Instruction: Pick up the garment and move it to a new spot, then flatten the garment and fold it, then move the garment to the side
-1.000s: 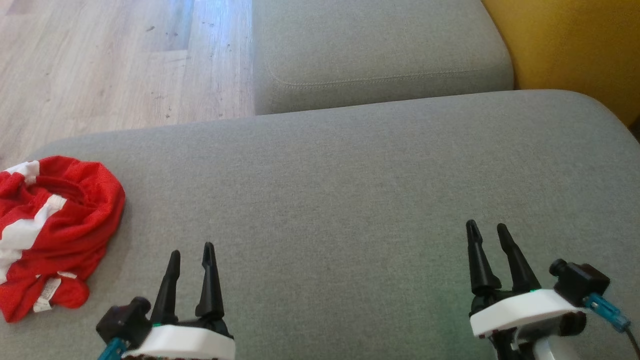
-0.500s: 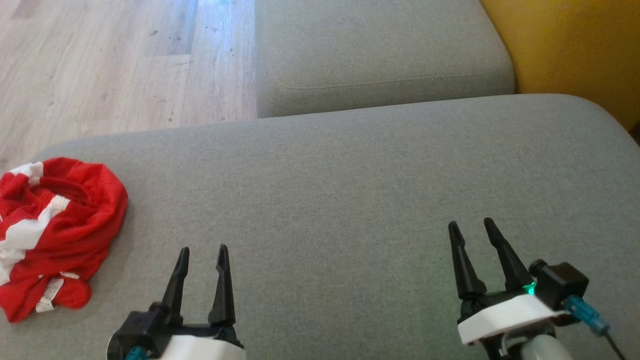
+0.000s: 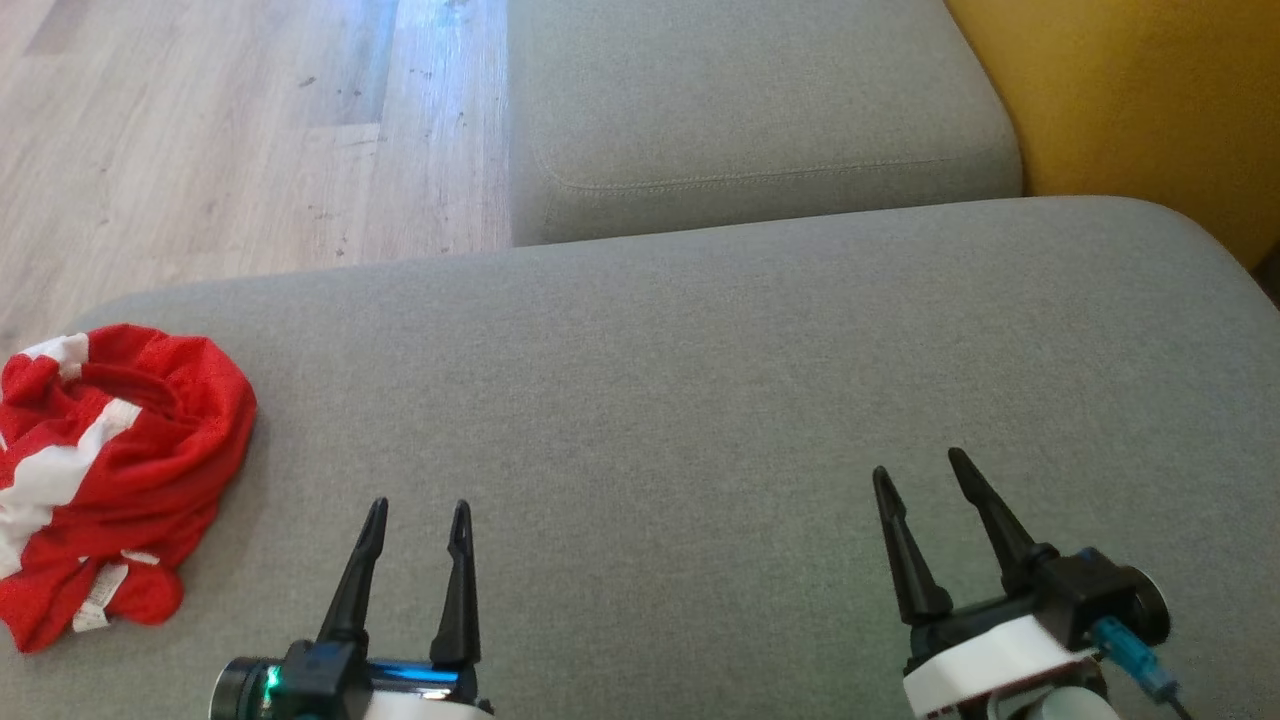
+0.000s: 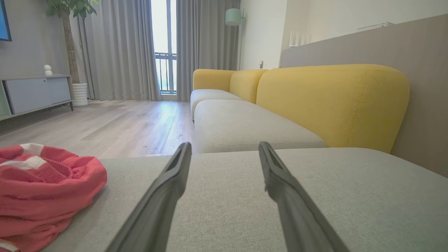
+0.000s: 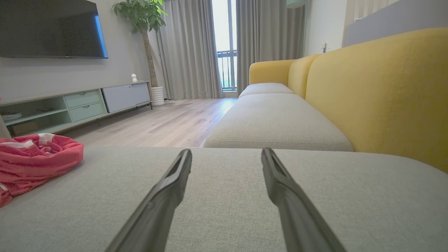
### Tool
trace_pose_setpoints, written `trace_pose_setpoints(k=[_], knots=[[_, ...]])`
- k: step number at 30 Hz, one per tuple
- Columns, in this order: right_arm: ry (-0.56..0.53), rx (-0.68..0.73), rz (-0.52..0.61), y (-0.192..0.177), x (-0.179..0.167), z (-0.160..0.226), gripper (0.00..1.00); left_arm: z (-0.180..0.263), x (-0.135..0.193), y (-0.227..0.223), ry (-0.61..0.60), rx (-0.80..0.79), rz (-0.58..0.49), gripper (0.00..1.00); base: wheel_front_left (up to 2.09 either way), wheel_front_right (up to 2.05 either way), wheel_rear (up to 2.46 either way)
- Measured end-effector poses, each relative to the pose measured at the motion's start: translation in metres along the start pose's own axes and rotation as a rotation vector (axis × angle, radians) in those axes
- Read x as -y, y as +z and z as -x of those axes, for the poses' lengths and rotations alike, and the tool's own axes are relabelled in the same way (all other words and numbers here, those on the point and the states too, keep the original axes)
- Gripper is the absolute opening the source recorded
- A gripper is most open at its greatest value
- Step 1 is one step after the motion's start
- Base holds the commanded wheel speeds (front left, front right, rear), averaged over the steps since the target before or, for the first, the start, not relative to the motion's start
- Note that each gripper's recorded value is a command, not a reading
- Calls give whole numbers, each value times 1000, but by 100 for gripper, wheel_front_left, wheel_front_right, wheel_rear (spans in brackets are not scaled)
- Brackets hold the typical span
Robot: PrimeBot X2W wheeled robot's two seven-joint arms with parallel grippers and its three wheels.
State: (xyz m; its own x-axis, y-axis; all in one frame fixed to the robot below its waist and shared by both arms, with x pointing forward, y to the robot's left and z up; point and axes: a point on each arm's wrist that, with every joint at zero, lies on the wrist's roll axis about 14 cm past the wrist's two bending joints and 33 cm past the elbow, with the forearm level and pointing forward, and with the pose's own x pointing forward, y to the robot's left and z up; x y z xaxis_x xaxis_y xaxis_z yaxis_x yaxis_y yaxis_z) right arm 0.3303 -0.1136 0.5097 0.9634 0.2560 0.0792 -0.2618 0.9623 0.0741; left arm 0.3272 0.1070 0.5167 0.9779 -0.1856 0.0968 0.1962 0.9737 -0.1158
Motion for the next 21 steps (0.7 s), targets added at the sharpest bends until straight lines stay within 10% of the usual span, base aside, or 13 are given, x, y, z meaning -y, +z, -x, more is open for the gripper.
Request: trace_pose_setpoints(k=[21], knots=[[49,18,120,3,-12,3,100,6,9,0,-40,19,-114,100,0,0,0]])
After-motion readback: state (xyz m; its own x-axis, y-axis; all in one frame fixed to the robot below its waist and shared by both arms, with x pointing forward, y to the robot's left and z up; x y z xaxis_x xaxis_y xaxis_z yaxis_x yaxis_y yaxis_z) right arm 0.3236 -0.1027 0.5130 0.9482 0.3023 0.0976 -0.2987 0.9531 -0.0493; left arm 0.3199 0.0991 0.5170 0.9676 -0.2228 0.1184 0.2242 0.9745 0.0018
